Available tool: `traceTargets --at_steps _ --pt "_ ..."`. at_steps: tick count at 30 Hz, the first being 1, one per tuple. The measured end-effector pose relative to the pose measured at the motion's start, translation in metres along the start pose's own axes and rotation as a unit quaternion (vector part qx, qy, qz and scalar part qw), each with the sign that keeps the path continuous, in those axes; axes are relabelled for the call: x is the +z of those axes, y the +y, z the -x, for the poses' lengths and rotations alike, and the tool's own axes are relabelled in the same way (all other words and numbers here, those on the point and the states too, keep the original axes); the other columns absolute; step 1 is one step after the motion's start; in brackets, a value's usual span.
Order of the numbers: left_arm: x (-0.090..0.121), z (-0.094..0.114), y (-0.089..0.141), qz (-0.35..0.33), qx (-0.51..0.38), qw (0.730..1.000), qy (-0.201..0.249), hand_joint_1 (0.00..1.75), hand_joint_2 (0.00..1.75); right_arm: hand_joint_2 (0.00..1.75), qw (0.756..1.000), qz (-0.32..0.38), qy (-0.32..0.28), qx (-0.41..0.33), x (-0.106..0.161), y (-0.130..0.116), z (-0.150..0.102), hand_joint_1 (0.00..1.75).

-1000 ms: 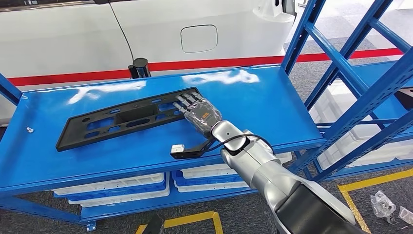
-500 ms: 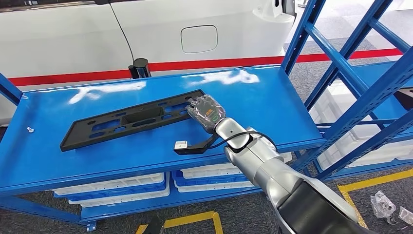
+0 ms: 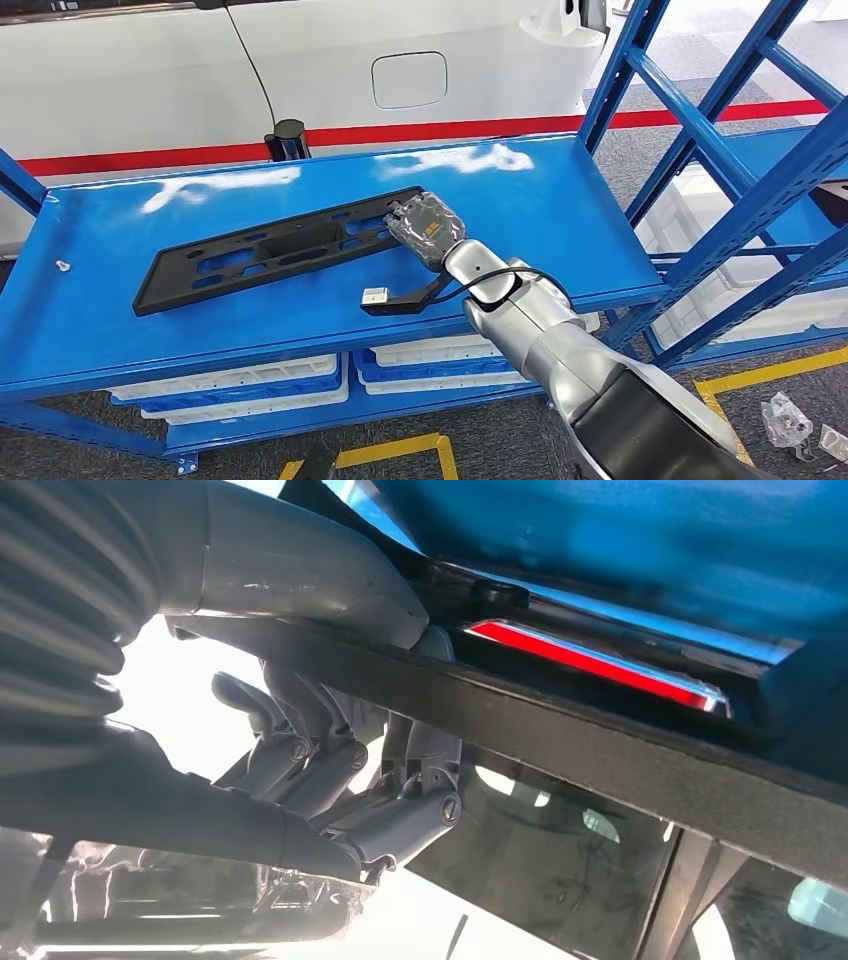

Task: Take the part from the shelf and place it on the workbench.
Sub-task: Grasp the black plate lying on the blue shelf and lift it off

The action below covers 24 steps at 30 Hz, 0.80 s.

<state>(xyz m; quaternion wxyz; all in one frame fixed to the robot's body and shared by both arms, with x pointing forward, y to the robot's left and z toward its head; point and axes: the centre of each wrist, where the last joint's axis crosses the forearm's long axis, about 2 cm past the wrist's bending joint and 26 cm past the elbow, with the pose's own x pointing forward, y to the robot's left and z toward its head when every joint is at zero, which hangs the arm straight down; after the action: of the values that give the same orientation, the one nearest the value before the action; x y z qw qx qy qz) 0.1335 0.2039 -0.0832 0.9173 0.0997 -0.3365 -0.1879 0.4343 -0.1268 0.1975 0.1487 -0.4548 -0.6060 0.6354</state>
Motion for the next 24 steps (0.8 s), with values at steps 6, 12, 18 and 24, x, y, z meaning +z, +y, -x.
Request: traceTargets --at_steps 6,12,18,24 --pt "0.001 0.003 0.001 -0.006 0.026 1.000 -0.002 0.00 1.31 1.75 0.992 0.067 0.025 -0.104 -0.002 -0.007 0.000 1.75" --pt "0.002 0.007 0.001 -0.017 0.034 0.999 -0.003 0.00 1.75 1.75 0.965 0.174 0.078 -0.179 -0.006 -0.040 0.014 1.75" --pt "0.002 0.008 0.001 -0.019 0.032 0.999 -0.009 0.00 1.75 1.75 0.940 0.272 0.118 -0.170 0.006 -0.076 0.054 1.75" --pt "0.002 0.006 0.000 -0.019 0.033 0.999 -0.012 0.00 1.75 1.75 0.932 0.297 0.127 -0.166 0.015 -0.083 0.063 1.75"
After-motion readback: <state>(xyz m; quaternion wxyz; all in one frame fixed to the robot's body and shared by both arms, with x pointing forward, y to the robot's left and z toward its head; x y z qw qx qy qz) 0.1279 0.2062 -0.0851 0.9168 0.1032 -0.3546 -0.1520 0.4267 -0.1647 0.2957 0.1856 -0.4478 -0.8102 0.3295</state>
